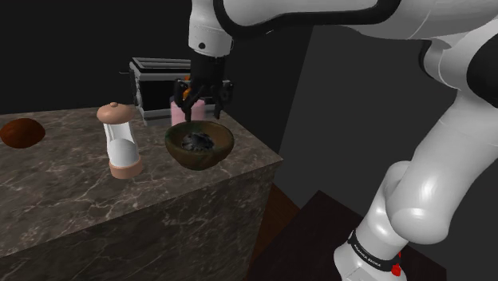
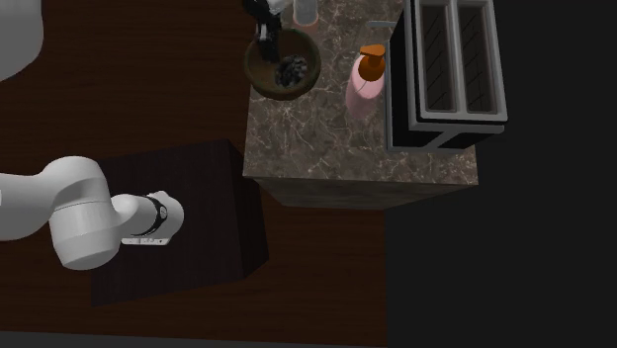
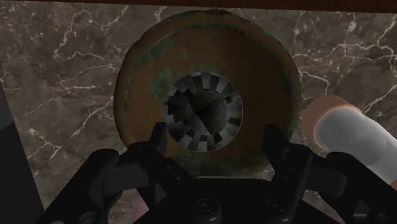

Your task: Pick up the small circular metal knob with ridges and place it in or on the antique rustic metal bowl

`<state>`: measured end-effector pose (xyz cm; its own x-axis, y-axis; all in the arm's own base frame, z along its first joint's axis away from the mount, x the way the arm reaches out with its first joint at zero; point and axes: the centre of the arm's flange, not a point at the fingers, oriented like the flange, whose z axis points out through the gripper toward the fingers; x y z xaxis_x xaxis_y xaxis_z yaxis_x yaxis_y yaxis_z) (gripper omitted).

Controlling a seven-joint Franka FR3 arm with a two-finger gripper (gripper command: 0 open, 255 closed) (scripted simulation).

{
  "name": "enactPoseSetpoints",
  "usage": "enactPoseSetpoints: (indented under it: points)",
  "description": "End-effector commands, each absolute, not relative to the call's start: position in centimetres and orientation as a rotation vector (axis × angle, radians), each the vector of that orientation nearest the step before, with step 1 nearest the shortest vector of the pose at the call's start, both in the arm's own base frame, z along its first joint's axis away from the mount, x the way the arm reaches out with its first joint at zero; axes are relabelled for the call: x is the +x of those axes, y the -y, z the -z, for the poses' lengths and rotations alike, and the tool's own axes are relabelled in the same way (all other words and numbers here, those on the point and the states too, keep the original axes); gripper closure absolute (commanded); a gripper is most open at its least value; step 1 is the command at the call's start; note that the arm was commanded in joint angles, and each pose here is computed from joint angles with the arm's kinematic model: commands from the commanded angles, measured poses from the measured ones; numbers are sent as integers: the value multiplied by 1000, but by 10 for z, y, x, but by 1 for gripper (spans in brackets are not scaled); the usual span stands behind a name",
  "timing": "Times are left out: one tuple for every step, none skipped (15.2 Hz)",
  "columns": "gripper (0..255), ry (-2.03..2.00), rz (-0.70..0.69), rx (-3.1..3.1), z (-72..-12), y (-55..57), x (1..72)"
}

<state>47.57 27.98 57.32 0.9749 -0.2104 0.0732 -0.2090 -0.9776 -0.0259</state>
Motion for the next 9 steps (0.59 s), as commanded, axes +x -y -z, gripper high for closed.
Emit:
enactPoseSetpoints:
  points:
    - [0, -374, 76, -3070, -554, -270, 492]
    - [0, -399, 52, -3051, -542, -266, 501]
    - [0, -423, 29, -3031, -531, -262, 509]
    - [0, -427, 24, -3027, -529, -261, 511]
    - [0, -427, 24, -3027, -523, -261, 511]
    - [0, -427, 24, -3027, -518, -262, 511]
    - [0, -427, 24, -3027, -513, -262, 511]
    - [0, -427, 24, -3027, -508, -262, 511]
    - [0, -427, 24, -3027, -502, -263, 512]
